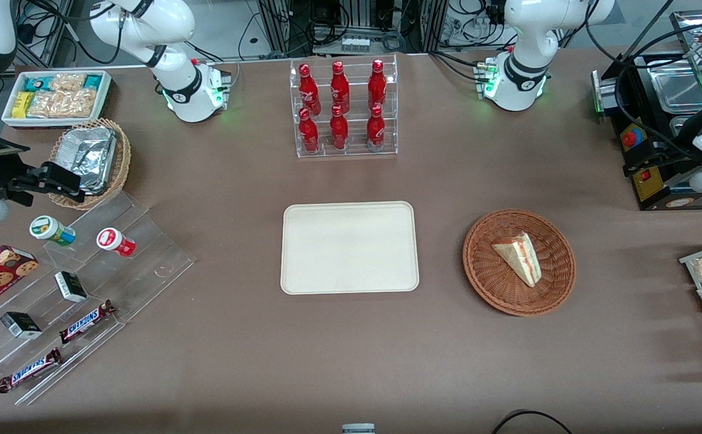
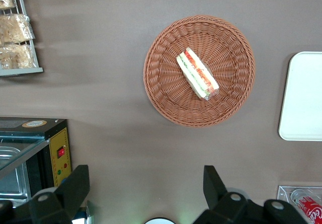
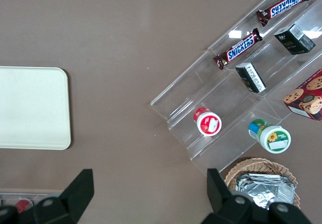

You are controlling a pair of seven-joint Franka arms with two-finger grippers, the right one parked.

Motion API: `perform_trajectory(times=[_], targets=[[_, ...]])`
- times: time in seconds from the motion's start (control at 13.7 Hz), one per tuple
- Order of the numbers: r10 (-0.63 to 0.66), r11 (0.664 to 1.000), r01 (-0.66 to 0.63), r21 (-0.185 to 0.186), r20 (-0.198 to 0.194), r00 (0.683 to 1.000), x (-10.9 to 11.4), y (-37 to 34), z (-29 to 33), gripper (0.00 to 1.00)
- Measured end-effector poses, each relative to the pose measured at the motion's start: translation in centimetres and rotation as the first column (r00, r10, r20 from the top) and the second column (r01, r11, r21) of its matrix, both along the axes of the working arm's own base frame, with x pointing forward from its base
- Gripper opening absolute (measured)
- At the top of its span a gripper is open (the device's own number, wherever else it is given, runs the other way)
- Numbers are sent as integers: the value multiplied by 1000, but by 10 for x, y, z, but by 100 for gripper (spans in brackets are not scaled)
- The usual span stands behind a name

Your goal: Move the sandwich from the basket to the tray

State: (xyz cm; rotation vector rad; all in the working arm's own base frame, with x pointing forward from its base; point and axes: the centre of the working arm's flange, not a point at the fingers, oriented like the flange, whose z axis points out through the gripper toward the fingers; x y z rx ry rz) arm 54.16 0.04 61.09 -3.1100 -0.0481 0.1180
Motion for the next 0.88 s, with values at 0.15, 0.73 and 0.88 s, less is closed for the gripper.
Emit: perform_trajectory(times=[0.15, 0.73, 0.88], targets=[[-2, 1000, 2, -1, -1, 1000, 0, -1, -1, 100], [84, 996, -83, 9, -59, 995, 37, -3, -65, 100], [150, 989, -150, 17, -67, 986, 54, -5, -95, 100]])
